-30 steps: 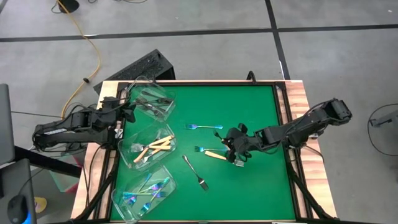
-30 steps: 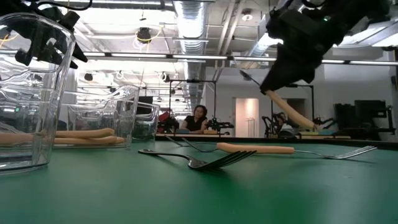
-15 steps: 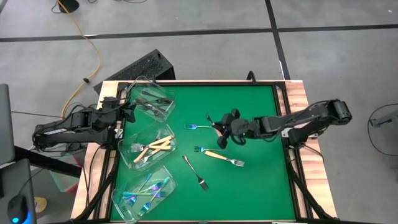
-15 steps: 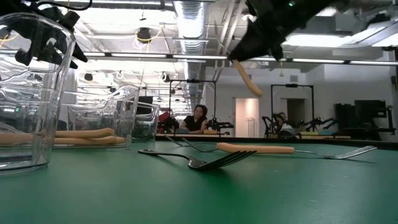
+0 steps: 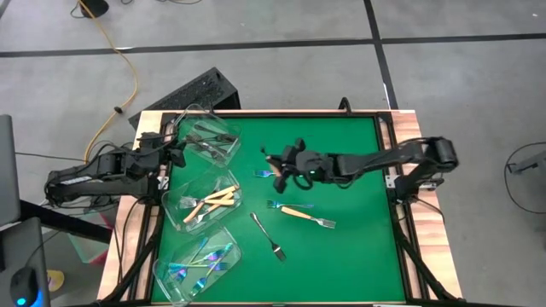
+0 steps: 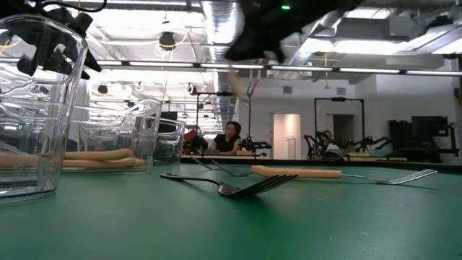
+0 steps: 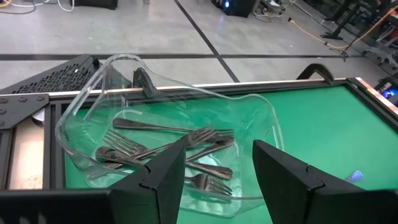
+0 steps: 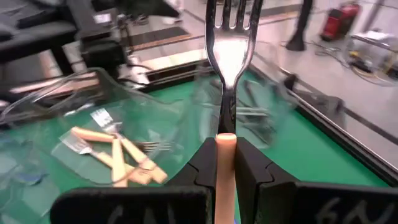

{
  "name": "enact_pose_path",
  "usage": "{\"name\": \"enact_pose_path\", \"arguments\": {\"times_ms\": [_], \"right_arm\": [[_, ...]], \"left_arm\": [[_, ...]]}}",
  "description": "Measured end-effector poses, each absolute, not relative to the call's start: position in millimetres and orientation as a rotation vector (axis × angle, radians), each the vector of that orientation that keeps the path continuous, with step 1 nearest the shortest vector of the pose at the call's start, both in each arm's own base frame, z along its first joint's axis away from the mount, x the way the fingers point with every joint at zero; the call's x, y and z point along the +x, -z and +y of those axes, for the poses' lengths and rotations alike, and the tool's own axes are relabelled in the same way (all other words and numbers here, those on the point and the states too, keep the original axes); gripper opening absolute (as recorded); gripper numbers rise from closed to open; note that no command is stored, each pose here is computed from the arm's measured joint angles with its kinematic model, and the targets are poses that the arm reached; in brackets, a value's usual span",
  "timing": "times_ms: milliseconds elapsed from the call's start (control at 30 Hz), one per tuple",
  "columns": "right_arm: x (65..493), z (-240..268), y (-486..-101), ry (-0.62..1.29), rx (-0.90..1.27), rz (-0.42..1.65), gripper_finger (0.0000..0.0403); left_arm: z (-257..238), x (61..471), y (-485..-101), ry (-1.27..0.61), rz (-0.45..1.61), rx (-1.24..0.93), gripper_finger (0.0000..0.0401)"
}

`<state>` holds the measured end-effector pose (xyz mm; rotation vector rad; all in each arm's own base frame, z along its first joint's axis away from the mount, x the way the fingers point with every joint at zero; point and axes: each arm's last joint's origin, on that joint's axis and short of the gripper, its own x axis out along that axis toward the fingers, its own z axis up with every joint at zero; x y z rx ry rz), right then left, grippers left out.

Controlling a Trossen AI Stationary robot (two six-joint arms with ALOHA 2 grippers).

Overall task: Sort silverware by color (type)
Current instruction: Put the orange fork into the middle transparent bin

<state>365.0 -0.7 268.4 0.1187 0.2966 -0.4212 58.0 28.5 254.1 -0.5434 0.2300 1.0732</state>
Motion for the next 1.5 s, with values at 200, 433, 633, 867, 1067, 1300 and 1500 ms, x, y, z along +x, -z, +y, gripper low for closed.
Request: {"name": "enact_pose_path", "arguments": {"times_ms": [200,433,633,867,1067,1300,1500], "right_arm": [[417,2,-273,0.255,0.061,0.282,0.004],[467,8,-288,0.107,0.003,0.232,0.004],[499,12,-294,-0.002,-0.041,0.214,0.0041],[525,16,-285,-0.097,-0.06,0.221,0.0041],[540,18,-271,-0.151,-0.053,0.232,0.0041],[553,19,-237,-0.189,-0.04,0.31,0.0041],[556,18,-214,-0.196,-0.032,0.382,0.0041]], "left_arm": [[29,58,-254,-1.077,0.228,-0.542,0.0172],[29,58,-254,-1.077,0.228,-0.542,0.0172],[29,58,-254,-1.077,0.227,-0.542,0.0172],[29,58,-254,-1.076,0.229,-0.542,0.0172],[29,58,-254,-1.077,0.23,-0.541,0.0172],[29,58,-254,-1.077,0.23,-0.541,0.0172],[29,58,-254,-1.077,0.231,-0.541,0.0172]]}}
